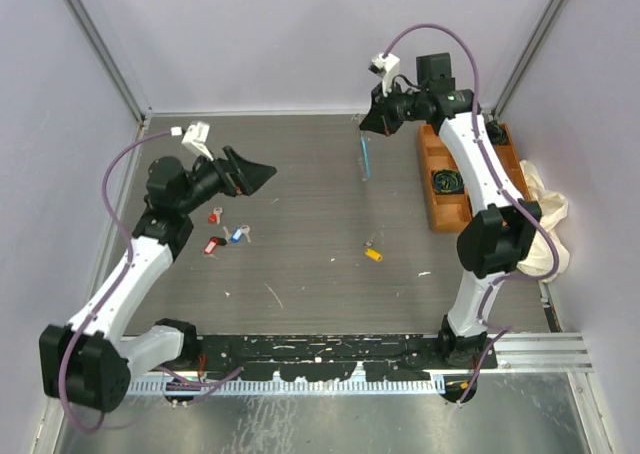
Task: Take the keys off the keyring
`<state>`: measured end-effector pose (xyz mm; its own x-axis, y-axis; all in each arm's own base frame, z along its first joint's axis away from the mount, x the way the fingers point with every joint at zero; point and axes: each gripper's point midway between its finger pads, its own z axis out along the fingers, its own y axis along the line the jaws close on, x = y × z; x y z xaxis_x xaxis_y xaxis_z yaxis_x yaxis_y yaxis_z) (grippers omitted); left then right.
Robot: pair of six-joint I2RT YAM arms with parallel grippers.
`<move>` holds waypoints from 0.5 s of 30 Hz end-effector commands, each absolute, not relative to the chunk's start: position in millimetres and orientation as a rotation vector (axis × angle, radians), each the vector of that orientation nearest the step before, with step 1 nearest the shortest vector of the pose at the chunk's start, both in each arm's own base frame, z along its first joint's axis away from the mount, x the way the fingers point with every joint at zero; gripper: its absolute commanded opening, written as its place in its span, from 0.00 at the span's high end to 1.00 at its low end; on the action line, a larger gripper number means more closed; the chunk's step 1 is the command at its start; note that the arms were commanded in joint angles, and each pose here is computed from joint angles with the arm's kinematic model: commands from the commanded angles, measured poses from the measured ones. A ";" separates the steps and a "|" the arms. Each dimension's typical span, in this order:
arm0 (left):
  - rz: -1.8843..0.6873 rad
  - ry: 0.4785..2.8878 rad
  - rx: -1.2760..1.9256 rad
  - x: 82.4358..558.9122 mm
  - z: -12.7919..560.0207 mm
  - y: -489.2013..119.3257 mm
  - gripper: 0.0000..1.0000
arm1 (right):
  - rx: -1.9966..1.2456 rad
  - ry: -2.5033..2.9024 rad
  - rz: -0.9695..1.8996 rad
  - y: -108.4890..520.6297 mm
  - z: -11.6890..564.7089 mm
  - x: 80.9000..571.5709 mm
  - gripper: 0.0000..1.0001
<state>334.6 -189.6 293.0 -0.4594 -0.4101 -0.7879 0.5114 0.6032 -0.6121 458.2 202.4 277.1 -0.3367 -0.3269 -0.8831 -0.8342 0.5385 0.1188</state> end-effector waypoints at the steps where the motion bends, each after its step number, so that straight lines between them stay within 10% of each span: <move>1: -1.127 1.592 0.087 302.7 330.6 -184.9 0.02 | -1.022 1.830 0.692 195.4 320.1 414.7 0.99; 15: -1.213 1.369 0.243 202.5 359.7 -185.8 0.02 | -1.196 1.659 0.769 192.0 346.4 315.7 0.99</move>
<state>231.6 -185.5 326.0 -0.4036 -0.5224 -0.7511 0.6348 0.4314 -0.6411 341.8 185.5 316.8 -0.2475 -0.3871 -0.8882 -0.8980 0.4358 0.0603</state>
